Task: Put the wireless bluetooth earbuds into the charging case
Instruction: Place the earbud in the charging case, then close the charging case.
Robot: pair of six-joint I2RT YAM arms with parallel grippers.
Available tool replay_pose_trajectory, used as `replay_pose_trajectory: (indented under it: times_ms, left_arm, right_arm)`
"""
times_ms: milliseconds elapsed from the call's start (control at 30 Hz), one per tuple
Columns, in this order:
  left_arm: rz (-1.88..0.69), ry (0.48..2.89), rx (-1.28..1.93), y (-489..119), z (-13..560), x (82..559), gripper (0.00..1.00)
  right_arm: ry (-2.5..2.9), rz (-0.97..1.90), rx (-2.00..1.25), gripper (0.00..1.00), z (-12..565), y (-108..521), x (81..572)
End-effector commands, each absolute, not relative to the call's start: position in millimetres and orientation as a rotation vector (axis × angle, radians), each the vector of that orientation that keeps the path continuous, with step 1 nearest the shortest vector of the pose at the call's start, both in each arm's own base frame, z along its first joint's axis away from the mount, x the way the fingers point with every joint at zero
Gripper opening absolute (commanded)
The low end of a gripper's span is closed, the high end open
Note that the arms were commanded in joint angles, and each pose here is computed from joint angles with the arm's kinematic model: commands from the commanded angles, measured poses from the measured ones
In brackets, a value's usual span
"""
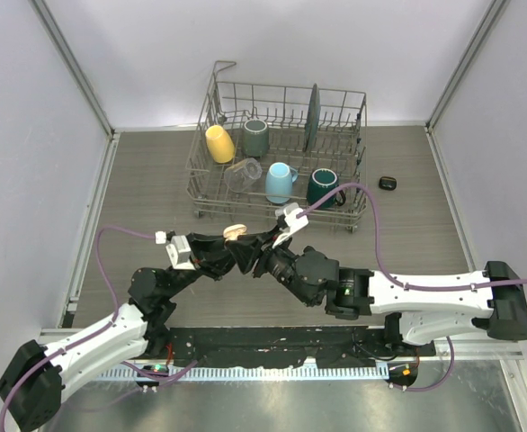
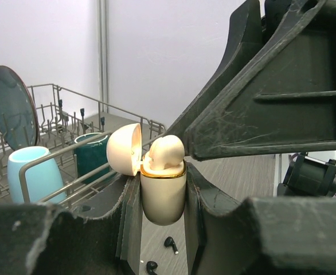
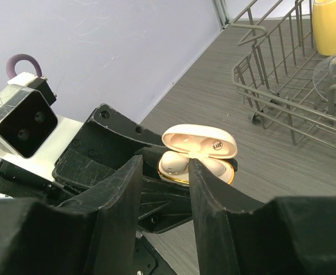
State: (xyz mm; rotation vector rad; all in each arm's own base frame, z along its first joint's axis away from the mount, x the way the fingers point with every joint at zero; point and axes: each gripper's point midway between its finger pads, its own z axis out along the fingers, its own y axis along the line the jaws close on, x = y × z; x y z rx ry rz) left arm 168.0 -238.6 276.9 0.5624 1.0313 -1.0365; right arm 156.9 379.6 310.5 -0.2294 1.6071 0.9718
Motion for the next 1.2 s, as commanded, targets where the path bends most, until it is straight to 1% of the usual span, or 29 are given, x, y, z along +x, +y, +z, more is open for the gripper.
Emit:
replay_pose_trajectory:
  times_ms: [0, 67, 300, 433, 467, 567, 767, 833, 867, 900, 933, 967, 1000, 1100, 1167]
  left_arm:
    - [-1.038, 0.845, 0.527, -228, 328, 157, 0.00]
    - [-1.043, 0.848, 0.531, -229, 328, 156, 0.00]
    - [-1.047, 0.863, 0.539, -230, 322, 156, 0.00]
    - [-1.045, 0.878, 0.539, -229, 318, 156, 0.00]
    - [-1.043, 0.883, 0.538, -229, 317, 156, 0.00]
    - [-1.044, 0.892, 0.541, -229, 314, 156, 0.00]
    - [-1.049, 0.902, 0.544, -230, 312, 156, 0.00]
    - [-1.052, 0.905, 0.545, -231, 312, 156, 0.00]
    - [-1.053, 0.908, 0.547, -231, 311, 156, 0.00]
    - [-1.055, 0.908, 0.548, -231, 311, 156, 0.00]
    - [-1.059, 0.911, 0.546, -232, 311, 156, 0.00]
    - [-1.060, 0.912, 0.544, -232, 311, 157, 0.00]
    - [-1.063, 0.914, 0.545, -232, 311, 156, 0.00]
    - [-1.077, 0.925, 0.539, -233, 311, 157, 0.00]
    - [-1.092, 0.929, 0.538, -234, 311, 156, 0.00]
  right_arm:
    - [1.613, 0.924, -0.181, 0.46, 319, 365, 164]
    - [1.608, 0.929, -0.169, 0.51, 322, 364, 164]
    - [1.562, 0.972, -0.125, 0.56, 342, 355, 164]
    - [1.497, 1.043, -0.095, 0.63, 365, 346, 160]
    - [1.486, 1.058, -0.098, 0.69, 366, 344, 158]
    - [1.470, 1.046, -0.059, 0.79, 367, 332, 161]
    - [1.552, 0.999, 0.004, 0.83, 349, 320, 169]
    - [1.652, 0.900, 0.003, 0.84, 327, 316, 176]
    - [1.667, 0.887, 0.037, 0.84, 335, 313, 181]
    - [1.752, 0.807, 0.049, 0.84, 315, 303, 189]
    - [1.797, 0.797, 0.045, 0.84, 309, 305, 192]
    - [1.814, 0.812, 0.060, 0.85, 315, 304, 195]
    - [1.853, 0.789, 0.105, 0.85, 308, 294, 205]
    - [1.928, 0.881, 0.105, 0.88, 302, 294, 204]
    - [1.937, 0.923, 0.210, 0.88, 308, 287, 209]
